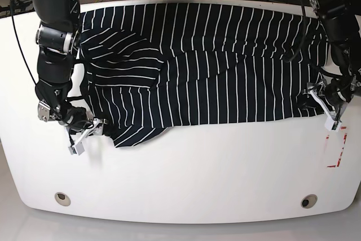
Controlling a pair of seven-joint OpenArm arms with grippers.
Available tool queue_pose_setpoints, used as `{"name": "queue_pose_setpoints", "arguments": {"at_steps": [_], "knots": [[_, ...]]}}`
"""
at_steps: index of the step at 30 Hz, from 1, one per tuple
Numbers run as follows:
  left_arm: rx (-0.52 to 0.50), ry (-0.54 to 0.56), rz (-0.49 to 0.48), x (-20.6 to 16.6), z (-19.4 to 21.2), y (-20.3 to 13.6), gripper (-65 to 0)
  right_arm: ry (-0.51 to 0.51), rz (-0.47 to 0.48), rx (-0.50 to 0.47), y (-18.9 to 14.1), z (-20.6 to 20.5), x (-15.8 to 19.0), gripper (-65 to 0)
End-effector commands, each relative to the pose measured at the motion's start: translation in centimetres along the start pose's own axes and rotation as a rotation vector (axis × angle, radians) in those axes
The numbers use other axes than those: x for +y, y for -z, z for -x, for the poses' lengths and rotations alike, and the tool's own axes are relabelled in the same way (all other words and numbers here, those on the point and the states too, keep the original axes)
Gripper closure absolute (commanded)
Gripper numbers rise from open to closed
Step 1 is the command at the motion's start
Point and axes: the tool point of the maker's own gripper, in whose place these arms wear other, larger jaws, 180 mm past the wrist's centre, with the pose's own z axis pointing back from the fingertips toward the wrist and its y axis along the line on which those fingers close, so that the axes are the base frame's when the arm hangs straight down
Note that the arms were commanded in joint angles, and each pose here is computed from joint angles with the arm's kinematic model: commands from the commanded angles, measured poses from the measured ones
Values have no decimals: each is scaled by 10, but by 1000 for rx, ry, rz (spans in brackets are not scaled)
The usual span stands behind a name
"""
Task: Fold the T-shirt properly
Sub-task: 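Reach both grippers to the shirt's hem edge and grasp it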
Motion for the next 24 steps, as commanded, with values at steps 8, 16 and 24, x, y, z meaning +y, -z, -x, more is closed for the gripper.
{"name": "queue_pose_setpoints", "arguments": {"at_steps": [8,16,24], "knots": [[-47,20,-34,14,-20,-13,-396,-15,-85,-13,23,-6,44,-366],[-42,32,-61,26,-22,-22,-397,-13,-102,-14,28,-5,53,-363],[-61,-18,-173,54,-33,-35,-539,-14,-102,-15,28,-5,53,-81]]}}
